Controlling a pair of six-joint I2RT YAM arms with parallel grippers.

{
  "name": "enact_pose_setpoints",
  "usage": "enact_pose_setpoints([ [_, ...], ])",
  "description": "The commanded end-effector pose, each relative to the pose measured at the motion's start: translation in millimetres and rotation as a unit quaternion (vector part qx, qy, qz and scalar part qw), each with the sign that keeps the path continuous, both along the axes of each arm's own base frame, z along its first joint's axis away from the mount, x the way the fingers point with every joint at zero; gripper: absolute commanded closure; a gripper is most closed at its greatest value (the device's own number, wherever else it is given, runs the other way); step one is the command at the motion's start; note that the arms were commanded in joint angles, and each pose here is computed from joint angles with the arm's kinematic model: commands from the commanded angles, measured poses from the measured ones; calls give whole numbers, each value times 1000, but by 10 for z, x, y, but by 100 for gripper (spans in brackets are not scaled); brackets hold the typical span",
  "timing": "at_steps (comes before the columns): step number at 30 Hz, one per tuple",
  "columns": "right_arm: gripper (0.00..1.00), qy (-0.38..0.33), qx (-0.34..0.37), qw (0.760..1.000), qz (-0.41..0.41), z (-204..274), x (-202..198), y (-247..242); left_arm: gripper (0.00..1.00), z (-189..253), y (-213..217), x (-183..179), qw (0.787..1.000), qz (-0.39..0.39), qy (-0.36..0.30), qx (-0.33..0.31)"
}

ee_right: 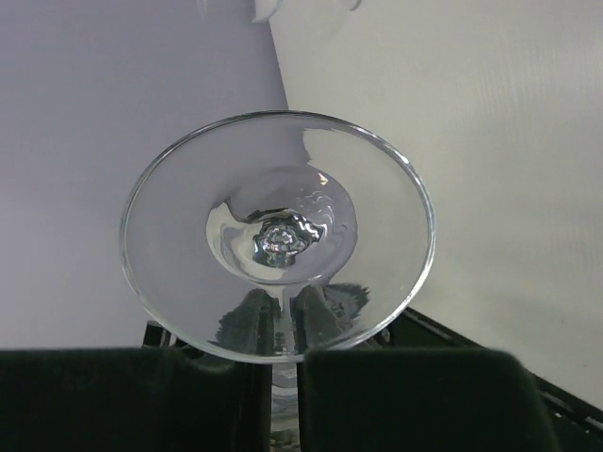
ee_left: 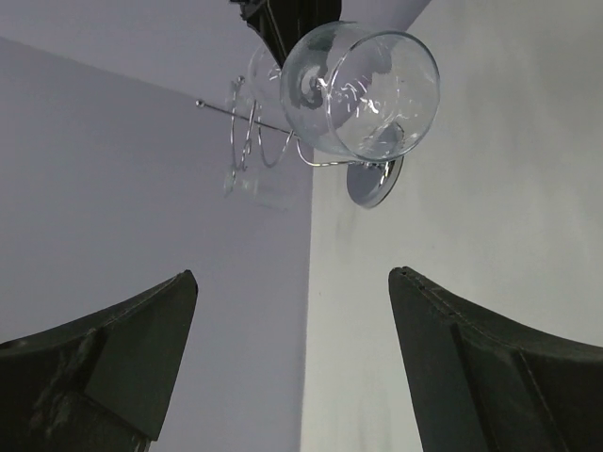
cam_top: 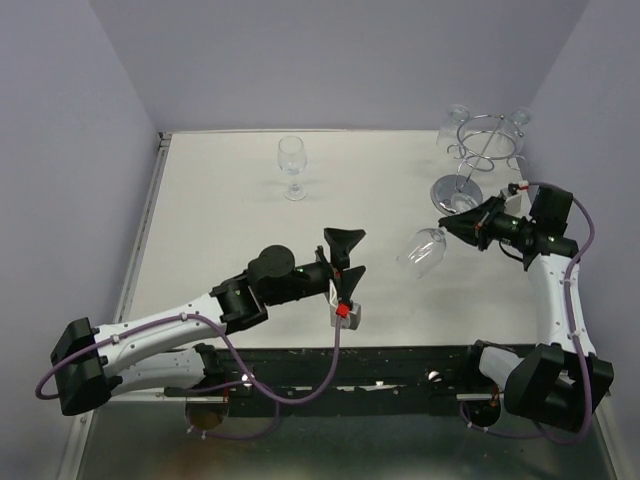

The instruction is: Take the wine glass off the wine glass rack

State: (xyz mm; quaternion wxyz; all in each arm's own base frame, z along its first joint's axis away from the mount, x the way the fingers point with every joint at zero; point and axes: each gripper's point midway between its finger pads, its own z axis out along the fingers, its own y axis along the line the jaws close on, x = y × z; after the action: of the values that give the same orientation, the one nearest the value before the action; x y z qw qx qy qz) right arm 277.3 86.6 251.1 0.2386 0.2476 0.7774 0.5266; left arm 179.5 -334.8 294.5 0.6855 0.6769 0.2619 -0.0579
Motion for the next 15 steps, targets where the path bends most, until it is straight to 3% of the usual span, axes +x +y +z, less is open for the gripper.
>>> enact_pose_setpoints([
  [1,99,89,79,993,-3,-68,-135,120,1,150,-192,-124,993,-58,-94,-33],
  [10,99,197,123,973,-9,-654,-344,199,1,-364,-371,-401,989,-129,-72,0],
  [15,99,216,136,967,-2,-830,-427,238,1,-476,-500,-473,988,-148,-52,1],
])
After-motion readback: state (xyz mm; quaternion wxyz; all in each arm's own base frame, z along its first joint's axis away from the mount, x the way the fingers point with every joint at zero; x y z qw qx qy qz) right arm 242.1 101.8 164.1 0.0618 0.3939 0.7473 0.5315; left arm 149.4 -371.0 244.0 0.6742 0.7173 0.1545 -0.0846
